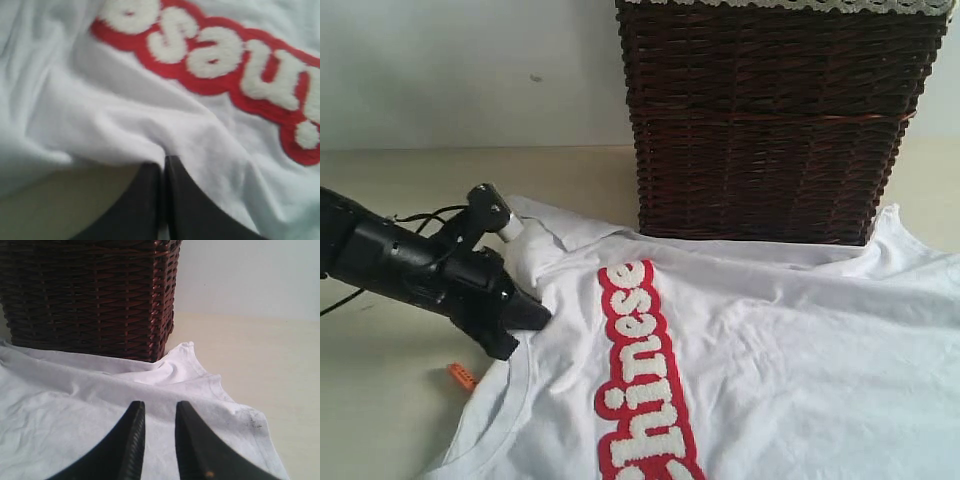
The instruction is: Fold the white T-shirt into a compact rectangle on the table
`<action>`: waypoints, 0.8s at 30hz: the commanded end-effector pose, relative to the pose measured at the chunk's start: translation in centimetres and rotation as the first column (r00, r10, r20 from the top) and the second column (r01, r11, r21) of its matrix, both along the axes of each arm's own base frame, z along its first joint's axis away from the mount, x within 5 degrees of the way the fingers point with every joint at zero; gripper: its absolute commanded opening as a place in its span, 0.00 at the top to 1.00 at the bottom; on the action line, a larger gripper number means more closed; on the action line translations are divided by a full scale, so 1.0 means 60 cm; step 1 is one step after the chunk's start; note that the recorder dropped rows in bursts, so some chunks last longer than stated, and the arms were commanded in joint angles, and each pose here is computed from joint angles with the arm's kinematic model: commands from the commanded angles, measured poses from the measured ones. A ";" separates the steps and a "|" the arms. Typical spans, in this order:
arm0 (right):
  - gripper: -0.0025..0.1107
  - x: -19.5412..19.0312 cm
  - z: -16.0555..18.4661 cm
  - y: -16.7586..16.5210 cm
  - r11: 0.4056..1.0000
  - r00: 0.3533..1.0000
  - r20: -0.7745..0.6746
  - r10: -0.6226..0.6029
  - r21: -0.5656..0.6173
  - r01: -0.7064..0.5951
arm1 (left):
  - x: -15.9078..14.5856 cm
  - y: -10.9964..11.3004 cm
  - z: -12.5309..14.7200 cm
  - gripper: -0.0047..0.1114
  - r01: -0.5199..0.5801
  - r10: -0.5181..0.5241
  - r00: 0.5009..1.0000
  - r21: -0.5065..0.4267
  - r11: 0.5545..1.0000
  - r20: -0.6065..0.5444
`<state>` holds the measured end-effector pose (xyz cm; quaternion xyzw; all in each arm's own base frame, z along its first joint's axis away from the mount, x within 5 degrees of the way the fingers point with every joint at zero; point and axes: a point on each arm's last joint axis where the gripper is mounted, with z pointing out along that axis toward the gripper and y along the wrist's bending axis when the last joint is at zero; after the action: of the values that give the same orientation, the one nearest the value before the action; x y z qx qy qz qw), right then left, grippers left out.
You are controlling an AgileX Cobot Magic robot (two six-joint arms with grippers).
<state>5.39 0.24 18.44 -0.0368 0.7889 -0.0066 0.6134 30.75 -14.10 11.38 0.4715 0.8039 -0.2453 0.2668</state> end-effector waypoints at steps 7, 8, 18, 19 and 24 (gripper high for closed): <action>0.77 0.000 -0.001 0.000 1.000 1.000 0.008 0.001 0.004 -0.001 | -0.057 -0.098 -0.025 0.96 0.319 -0.376 0.912 0.294 0.901 0.162; 0.77 0.000 -0.001 0.000 1.000 1.000 0.008 0.001 0.004 -0.001 | -0.060 -0.105 -0.026 0.96 0.322 -0.389 0.904 0.314 0.893 0.177; 0.77 0.000 -0.001 0.000 1.000 1.000 0.008 0.001 0.004 -0.001 | -0.066 -0.134 -0.025 0.26 0.158 -0.229 0.950 0.307 0.938 0.212; 0.77 0.000 -0.001 0.000 1.000 1.000 0.008 0.001 0.004 -0.001 | -0.060 -0.130 -0.023 0.21 0.110 -0.192 0.953 0.324 0.940 0.234; 0.77 0.000 -0.001 0.000 1.000 1.000 0.008 0.001 0.004 -0.001 | -0.027 -0.093 0.006 0.20 -0.042 -0.069 0.946 0.330 0.943 0.315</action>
<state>5.39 0.25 18.44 -0.0357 0.7889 -0.0049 0.6134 28.13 -21.20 10.97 0.5829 0.7554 -0.0498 0.2952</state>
